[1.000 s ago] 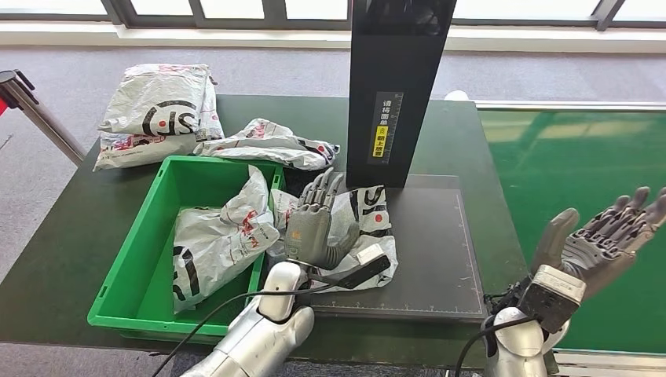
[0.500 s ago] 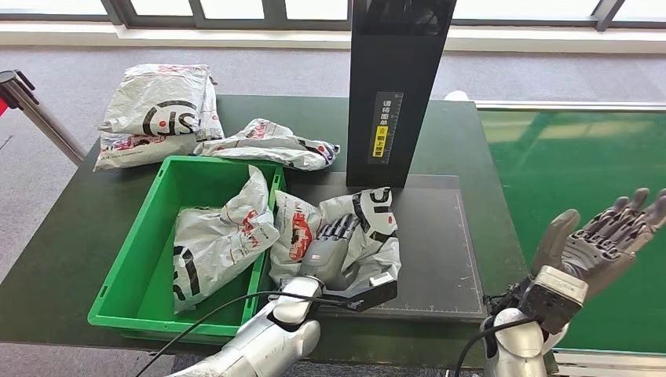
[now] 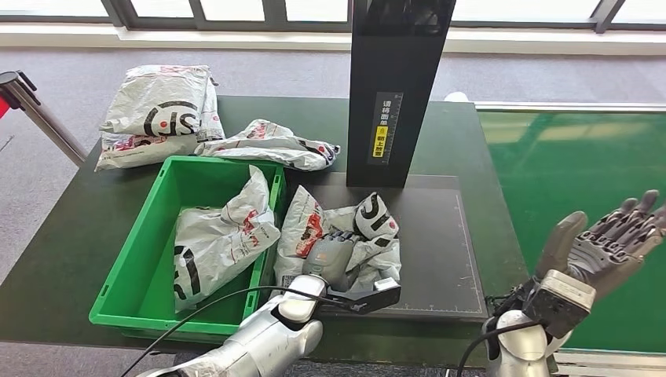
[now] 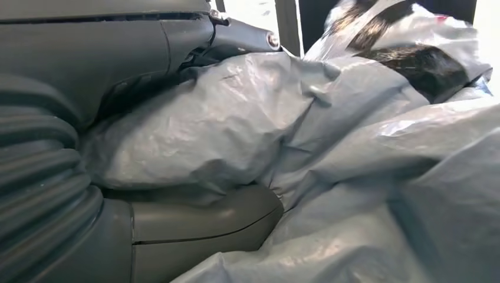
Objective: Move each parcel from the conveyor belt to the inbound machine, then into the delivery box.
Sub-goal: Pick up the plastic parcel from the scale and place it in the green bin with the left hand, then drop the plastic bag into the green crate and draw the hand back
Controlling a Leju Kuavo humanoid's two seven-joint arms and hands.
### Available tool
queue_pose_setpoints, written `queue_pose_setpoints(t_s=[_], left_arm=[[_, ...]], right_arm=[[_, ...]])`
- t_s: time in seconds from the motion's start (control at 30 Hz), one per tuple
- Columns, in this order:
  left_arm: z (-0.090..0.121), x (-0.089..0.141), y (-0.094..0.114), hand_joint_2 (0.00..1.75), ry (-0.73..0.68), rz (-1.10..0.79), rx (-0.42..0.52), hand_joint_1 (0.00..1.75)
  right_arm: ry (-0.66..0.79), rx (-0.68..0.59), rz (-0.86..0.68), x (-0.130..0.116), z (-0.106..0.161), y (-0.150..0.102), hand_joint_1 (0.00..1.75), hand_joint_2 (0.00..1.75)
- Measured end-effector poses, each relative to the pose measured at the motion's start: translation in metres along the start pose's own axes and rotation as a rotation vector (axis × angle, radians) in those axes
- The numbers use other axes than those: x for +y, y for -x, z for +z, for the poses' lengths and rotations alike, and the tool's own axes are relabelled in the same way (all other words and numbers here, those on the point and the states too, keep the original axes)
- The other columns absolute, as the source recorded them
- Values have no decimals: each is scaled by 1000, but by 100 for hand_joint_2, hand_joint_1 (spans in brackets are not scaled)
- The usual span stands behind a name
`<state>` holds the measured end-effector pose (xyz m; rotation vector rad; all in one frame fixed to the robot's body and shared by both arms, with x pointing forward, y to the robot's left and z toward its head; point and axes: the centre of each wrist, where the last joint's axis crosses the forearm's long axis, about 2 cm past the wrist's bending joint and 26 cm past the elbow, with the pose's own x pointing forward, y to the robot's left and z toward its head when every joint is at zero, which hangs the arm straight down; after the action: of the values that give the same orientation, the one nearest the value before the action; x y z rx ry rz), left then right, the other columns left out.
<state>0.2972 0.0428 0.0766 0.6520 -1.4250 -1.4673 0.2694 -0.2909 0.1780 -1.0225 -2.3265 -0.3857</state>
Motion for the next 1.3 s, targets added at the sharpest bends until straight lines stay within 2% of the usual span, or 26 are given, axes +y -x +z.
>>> queue_pose_setpoints(t_s=[0.5,0.6,0.67,0.77,0.83,0.93,1.03,1.17,1.3], left_arm=[[-2,3,1,175,-42,-31,10,175],[-1,4,0,175,-166,-67,4,175],[2,8,-8,175,-311,-110,-78,175],[7,38,-22,175,-553,-119,-293,175],[11,73,-13,175,-725,-87,-357,175],[24,117,9,175,-949,-37,-357,175],[44,151,31,175,-1134,-13,-349,175],[68,178,52,175,-1306,-11,-334,175],[90,195,67,175,-1432,-13,-327,175]], right_arm=[[0,-1,0,0,0,0,0,175],[1,-2,0,0,0,0,0,175],[2,-3,0,-1,0,-1,0,175],[3,1,-2,-1,0,-1,0,175],[5,4,-5,0,1,-1,0,175],[10,9,-11,1,0,-1,0,175],[18,7,-21,5,-4,0,0,175],[24,6,-30,10,-9,1,0,175],[24,10,-32,10,-9,2,0,175]])
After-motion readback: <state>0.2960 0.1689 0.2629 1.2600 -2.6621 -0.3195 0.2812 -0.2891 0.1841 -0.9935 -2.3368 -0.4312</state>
